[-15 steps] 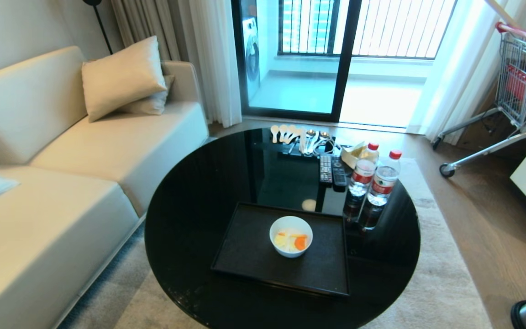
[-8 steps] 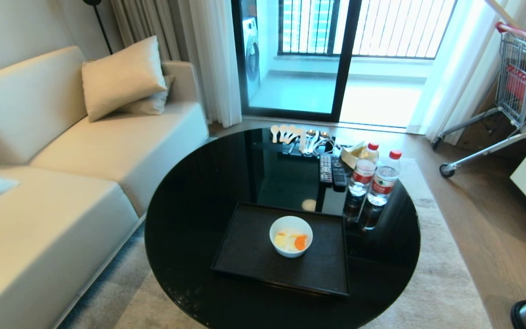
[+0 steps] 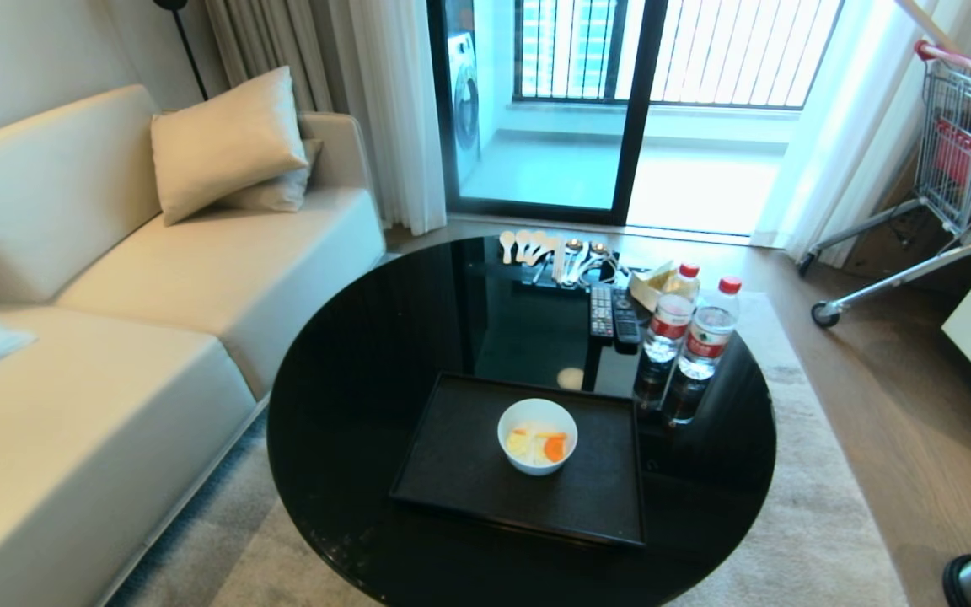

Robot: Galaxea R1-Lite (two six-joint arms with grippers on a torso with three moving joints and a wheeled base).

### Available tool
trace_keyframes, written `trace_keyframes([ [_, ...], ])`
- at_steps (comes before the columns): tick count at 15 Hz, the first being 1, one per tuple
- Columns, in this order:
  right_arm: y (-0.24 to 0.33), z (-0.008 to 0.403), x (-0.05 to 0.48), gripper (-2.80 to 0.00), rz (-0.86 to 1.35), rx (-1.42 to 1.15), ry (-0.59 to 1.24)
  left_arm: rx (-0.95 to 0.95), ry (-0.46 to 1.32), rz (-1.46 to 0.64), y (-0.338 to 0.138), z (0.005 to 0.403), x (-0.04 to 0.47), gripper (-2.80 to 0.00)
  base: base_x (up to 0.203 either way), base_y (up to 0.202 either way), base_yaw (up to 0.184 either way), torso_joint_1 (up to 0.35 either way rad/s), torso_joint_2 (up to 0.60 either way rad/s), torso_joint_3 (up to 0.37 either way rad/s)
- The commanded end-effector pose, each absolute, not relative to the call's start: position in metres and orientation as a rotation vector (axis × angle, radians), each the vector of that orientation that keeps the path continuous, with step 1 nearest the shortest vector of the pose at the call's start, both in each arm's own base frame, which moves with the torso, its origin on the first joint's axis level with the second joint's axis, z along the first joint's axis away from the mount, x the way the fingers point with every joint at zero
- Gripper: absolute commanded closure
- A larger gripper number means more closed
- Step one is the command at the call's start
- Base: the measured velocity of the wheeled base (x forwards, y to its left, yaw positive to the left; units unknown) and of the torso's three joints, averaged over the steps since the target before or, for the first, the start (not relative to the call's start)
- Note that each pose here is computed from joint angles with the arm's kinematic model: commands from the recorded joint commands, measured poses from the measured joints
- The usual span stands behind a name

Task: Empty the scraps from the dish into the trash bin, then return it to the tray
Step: Pick up the bowl with leftover food

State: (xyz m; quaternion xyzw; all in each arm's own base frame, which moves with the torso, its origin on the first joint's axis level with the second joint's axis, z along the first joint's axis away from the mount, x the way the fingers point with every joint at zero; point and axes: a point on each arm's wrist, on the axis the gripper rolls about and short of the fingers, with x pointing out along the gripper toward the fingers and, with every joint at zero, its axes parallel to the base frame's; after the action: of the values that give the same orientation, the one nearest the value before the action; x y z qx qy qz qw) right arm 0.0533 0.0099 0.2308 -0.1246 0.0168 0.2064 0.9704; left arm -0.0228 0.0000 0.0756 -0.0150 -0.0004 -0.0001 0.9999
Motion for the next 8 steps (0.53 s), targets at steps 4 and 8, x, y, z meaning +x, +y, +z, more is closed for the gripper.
trace_keyframes([
  [4, 0.039, 0.262, 0.199, 0.0, 0.636, -0.238, 0.205, -0.031, 0.0, 0.0, 0.0, 0.076, -0.023, 0.0, 0.0, 0.0, 0.0, 0.0, 0.0, 0.0],
  [8, 0.092, 0.241, 0.283, 0.0, 0.797, -0.244, 0.222, -0.031, -0.002, 0.0, 0.0, 0.076, -0.023, 0.0, 0.0, 0.0, 0.0, 0.0, 0.0, 0.0],
])
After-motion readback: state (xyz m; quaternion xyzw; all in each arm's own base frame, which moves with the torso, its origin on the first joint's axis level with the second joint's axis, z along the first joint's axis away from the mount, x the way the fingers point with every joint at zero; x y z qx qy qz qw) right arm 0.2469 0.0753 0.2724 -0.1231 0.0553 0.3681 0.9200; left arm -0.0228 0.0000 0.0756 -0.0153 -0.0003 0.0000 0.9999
